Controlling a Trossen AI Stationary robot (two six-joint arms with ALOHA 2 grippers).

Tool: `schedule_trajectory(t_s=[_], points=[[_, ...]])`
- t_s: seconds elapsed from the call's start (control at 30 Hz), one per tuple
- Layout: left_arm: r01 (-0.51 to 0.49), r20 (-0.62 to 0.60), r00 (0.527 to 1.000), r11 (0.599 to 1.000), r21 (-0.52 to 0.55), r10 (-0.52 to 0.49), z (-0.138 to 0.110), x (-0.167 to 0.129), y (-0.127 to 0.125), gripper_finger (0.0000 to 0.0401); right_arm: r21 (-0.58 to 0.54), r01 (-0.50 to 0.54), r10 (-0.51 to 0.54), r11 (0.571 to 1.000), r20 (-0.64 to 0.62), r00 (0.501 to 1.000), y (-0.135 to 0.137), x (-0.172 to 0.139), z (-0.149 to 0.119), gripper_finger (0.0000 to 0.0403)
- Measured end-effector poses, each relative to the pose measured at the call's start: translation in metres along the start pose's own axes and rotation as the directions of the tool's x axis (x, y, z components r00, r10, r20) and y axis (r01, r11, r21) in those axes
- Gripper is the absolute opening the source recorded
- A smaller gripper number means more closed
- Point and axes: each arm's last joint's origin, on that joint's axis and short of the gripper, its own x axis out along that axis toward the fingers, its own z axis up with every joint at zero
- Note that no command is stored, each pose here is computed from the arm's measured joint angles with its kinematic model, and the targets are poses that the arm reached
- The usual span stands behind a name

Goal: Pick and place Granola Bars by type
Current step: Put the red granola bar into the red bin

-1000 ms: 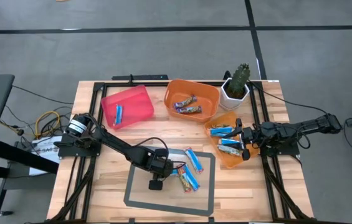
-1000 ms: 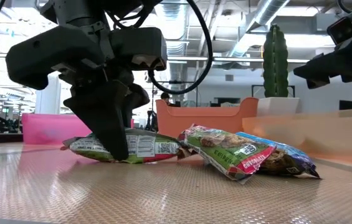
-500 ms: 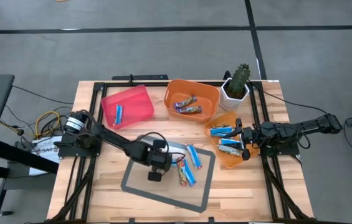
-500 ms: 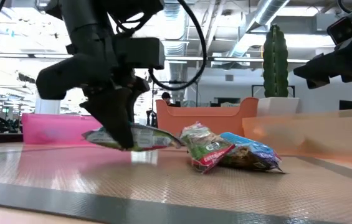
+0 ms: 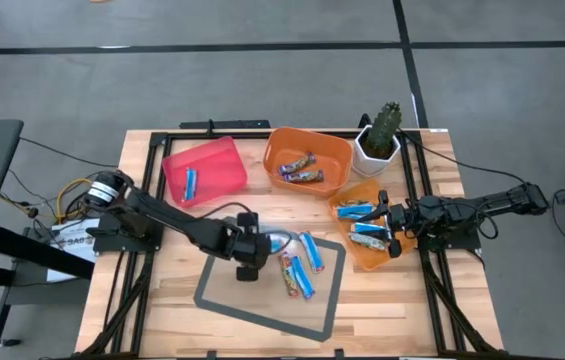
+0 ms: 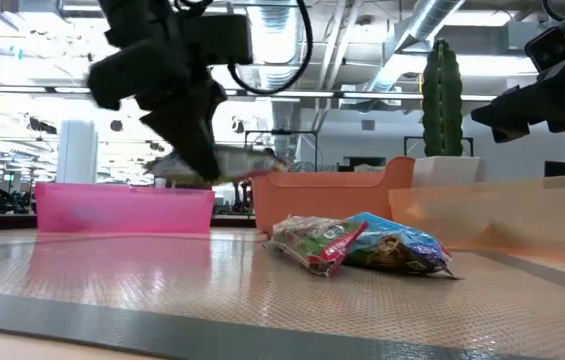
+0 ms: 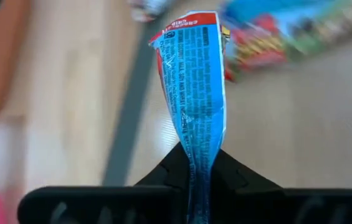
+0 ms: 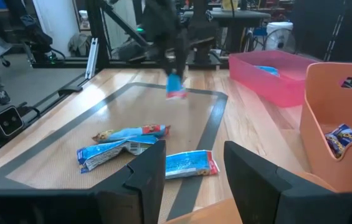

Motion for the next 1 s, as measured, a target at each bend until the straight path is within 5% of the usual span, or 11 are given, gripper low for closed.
schedule_trajectory(t_s=[0.2, 0.53, 1.0], points=[[-0.141, 0.010, 0.989, 0.974, -0.177, 0.145, 0.001, -0.015, 0.030, 0.0015, 0.000, 0.000, 0.000, 1.000, 0.000, 1.000, 0.000, 0.000, 0.000, 0.0154], [-0.316, -0.095, 0.948, 0.874, -0.369, 0.302, -0.012, -0.040, 0.081, 0.0016, 0.000, 0.000, 0.000, 1.000, 0.000, 1.000, 0.000, 0.000, 0.000, 0.0154], [-0.535, -0.302, 0.841, 0.612, -0.582, 0.448, -0.046, -0.075, 0.122, 0.0014, 0.000, 0.000, 0.000, 1.000, 0.000, 1.000, 0.000, 0.000, 0.000, 0.0154]])
